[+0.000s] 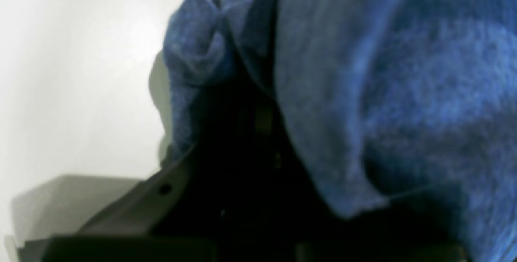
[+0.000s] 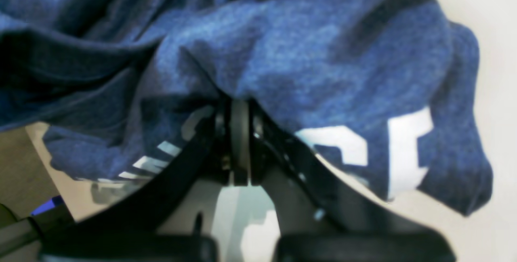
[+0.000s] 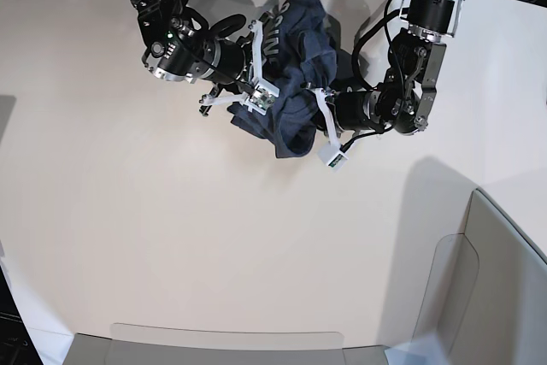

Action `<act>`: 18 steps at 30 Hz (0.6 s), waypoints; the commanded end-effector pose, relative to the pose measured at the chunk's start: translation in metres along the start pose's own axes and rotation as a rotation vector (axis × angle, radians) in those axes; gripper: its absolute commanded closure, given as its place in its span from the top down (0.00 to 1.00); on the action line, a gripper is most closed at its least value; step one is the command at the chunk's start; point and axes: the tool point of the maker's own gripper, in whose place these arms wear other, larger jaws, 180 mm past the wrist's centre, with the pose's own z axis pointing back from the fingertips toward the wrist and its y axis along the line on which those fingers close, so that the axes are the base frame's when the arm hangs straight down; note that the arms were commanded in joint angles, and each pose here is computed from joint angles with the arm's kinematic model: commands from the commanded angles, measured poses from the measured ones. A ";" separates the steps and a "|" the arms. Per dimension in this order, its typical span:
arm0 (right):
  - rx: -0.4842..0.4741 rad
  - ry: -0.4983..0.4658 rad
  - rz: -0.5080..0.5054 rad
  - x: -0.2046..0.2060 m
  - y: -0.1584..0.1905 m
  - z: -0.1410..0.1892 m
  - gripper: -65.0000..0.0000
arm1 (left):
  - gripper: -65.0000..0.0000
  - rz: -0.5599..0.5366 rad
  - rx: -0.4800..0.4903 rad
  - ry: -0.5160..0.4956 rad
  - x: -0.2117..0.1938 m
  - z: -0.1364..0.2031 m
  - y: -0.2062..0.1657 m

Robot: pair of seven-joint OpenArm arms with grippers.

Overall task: Layout the t-shirt on the table in an organized manner, then fold the t-shirt properly
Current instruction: 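Grasp the bundle edges with both grippers and tuck them under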

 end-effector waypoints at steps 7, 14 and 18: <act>-0.022 0.008 0.046 -0.007 -0.011 0.011 0.00 | 0.01 -0.017 0.123 0.078 -0.004 0.012 0.029; -0.031 0.041 0.058 -0.019 -0.016 0.015 0.00 | 0.01 -0.024 0.189 -0.104 0.046 0.053 0.042; -0.034 0.038 0.060 -0.017 -0.017 0.015 0.00 | 0.01 -0.054 0.237 -0.234 0.078 0.087 0.043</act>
